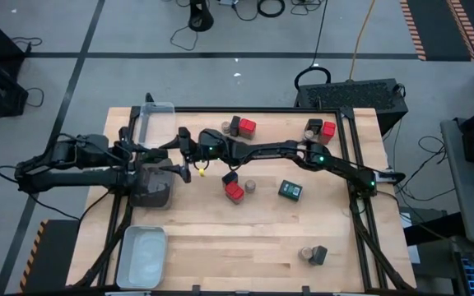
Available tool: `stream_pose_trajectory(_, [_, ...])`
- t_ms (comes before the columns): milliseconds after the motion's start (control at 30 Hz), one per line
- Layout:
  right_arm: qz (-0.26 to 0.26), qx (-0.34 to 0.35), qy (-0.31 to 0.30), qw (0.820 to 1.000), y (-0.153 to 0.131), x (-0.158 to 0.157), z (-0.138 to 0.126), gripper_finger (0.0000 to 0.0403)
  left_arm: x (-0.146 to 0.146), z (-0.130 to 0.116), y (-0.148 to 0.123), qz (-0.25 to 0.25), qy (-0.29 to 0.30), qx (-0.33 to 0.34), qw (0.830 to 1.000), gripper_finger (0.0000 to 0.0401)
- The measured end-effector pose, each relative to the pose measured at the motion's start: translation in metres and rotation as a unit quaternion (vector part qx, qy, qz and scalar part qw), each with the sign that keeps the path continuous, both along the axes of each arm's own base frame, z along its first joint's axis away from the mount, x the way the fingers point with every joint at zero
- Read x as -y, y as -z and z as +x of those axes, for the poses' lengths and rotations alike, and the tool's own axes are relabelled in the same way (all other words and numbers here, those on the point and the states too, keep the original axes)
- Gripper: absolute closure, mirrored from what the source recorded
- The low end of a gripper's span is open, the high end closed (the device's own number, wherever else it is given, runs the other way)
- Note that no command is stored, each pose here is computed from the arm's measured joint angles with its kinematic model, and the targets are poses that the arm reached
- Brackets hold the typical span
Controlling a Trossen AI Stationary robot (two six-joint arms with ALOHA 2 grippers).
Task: Sort spices by type
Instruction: Put the black seasoning can into the black bin
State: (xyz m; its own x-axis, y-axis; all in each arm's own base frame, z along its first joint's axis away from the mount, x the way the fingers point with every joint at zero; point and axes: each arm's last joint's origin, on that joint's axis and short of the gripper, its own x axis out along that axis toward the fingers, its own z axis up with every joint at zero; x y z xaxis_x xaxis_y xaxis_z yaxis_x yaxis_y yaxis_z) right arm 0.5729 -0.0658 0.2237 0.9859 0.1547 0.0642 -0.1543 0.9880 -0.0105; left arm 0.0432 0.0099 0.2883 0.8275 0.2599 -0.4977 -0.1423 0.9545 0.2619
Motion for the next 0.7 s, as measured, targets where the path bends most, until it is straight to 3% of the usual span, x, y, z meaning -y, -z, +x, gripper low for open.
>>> stream_pose_trajectory(200, [-0.005,-0.004,-0.001,1.0,0.0,-0.0015,0.0001,0.0093,-0.0001,0.0,0.0,0.001,-0.002,0.0,1.0,0.0276])
stream_pose_trajectory(700, [-0.034,0.001,0.022,0.999,-0.0003,-0.005,0.0008,0.0171,-0.0001,-0.0004,0.0006,-0.003,-0.003,-0.003,1.0,0.0276])
